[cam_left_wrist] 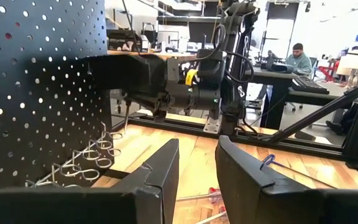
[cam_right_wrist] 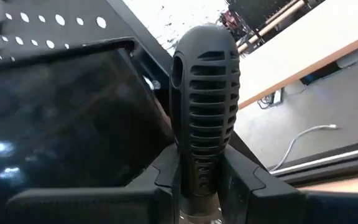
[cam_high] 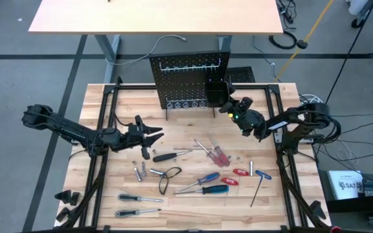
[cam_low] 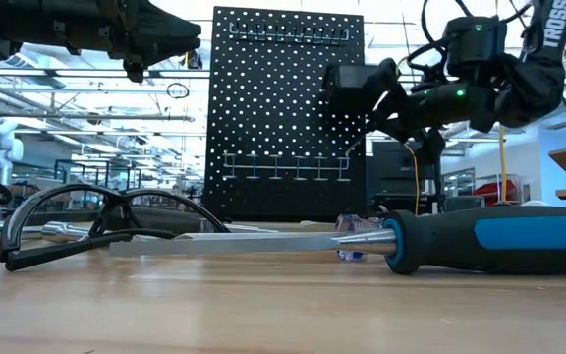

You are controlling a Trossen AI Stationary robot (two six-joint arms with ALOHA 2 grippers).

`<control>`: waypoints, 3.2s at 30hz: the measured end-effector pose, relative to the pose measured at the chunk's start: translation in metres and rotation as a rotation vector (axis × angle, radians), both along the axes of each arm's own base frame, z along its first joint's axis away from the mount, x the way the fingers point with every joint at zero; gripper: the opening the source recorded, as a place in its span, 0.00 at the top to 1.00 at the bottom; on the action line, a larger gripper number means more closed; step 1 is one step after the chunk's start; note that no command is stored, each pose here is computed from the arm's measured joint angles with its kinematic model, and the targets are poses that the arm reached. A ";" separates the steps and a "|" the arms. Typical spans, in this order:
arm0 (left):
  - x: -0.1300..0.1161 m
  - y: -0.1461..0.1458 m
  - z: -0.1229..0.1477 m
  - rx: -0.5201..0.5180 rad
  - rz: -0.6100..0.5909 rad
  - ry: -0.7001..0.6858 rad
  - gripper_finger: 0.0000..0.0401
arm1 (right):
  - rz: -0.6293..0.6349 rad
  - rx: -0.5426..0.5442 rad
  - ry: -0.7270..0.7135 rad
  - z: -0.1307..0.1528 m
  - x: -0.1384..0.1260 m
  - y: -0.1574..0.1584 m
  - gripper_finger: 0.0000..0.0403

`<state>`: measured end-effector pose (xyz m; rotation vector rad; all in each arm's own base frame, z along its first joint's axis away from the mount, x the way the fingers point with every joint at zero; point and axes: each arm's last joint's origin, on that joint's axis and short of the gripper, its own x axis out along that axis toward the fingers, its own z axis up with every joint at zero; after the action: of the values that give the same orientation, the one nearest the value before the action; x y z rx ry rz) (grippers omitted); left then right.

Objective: Hang tools onto peg board
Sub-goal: Hang the bottom right black screwdriver on the peg board

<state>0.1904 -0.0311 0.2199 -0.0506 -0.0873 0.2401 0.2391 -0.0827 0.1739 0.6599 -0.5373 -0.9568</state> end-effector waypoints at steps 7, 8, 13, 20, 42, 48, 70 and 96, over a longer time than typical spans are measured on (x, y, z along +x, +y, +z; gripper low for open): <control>0.000 0.000 -0.001 0.004 0.000 0.014 0.73 | -0.001 -0.002 0.005 -0.005 0.002 0.000 0.86; 0.000 0.000 -0.001 0.004 0.000 0.014 0.73 | 0.000 -0.002 0.009 -0.006 0.002 0.000 0.86; 0.000 0.000 -0.001 0.004 0.000 0.013 0.73 | 0.003 0.008 0.066 -0.018 0.005 -0.001 0.86; 0.000 0.000 -0.001 0.004 0.000 0.013 0.73 | 0.036 -0.010 0.120 -0.023 0.008 0.002 0.86; 0.000 0.000 -0.002 0.006 0.000 0.018 0.73 | 0.086 -0.184 0.214 0.000 0.030 0.009 0.86; 0.000 0.000 -0.002 0.006 0.000 0.019 0.73 | 0.083 -0.192 0.261 -0.002 0.030 0.009 0.86; 0.000 0.000 -0.003 0.008 0.000 0.031 0.73 | -0.013 -0.231 0.300 0.002 0.027 0.008 0.86; 0.000 0.000 -0.003 0.009 0.000 0.036 0.73 | -0.061 -0.242 0.338 0.003 0.026 0.005 0.86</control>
<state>0.1905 -0.0312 0.2164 -0.0369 -0.0526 0.2406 0.2647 -0.0778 0.1767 0.2579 -0.3657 -1.0159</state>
